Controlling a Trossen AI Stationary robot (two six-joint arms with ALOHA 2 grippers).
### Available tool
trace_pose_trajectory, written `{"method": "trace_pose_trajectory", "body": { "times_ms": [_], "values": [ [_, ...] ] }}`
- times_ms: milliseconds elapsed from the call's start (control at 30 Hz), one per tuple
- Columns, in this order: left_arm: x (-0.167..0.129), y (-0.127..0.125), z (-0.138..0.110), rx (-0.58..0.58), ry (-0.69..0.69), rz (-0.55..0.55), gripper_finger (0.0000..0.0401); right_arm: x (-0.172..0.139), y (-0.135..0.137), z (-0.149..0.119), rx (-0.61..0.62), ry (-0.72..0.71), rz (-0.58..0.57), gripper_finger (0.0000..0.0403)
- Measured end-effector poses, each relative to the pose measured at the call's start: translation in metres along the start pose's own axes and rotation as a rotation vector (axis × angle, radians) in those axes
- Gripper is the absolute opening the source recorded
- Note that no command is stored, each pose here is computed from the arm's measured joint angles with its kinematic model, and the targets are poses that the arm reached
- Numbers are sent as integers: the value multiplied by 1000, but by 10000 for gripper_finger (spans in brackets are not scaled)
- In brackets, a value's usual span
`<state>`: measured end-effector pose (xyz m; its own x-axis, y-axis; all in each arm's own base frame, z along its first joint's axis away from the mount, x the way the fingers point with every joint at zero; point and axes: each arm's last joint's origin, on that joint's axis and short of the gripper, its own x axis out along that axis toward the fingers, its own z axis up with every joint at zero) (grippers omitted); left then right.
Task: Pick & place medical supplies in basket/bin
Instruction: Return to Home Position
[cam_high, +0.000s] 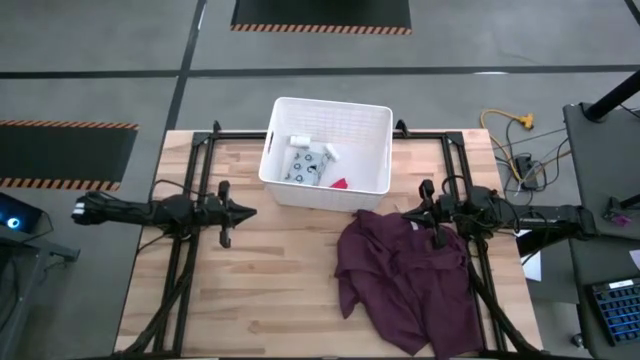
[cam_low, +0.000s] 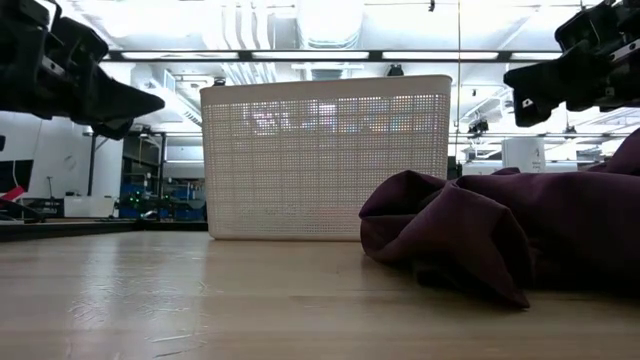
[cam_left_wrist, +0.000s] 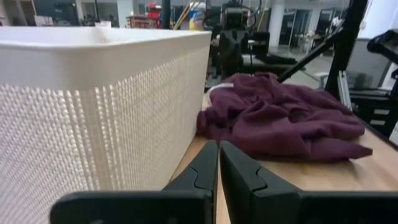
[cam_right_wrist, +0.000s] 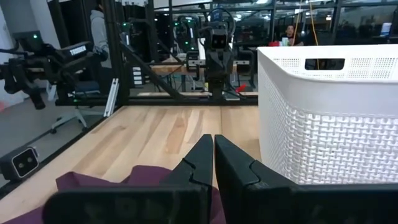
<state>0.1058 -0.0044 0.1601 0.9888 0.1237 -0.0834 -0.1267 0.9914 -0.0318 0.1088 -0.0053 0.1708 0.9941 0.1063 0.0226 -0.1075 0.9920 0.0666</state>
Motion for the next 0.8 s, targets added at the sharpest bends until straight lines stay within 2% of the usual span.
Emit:
{"method": "trace_pose_trajectory", "body": {
  "times_ms": [800],
  "values": [
    [9, -1, -13, 35, 152, 8, 0, 0, 0, 0, 2, -1, -1, 9]
  ]
}}
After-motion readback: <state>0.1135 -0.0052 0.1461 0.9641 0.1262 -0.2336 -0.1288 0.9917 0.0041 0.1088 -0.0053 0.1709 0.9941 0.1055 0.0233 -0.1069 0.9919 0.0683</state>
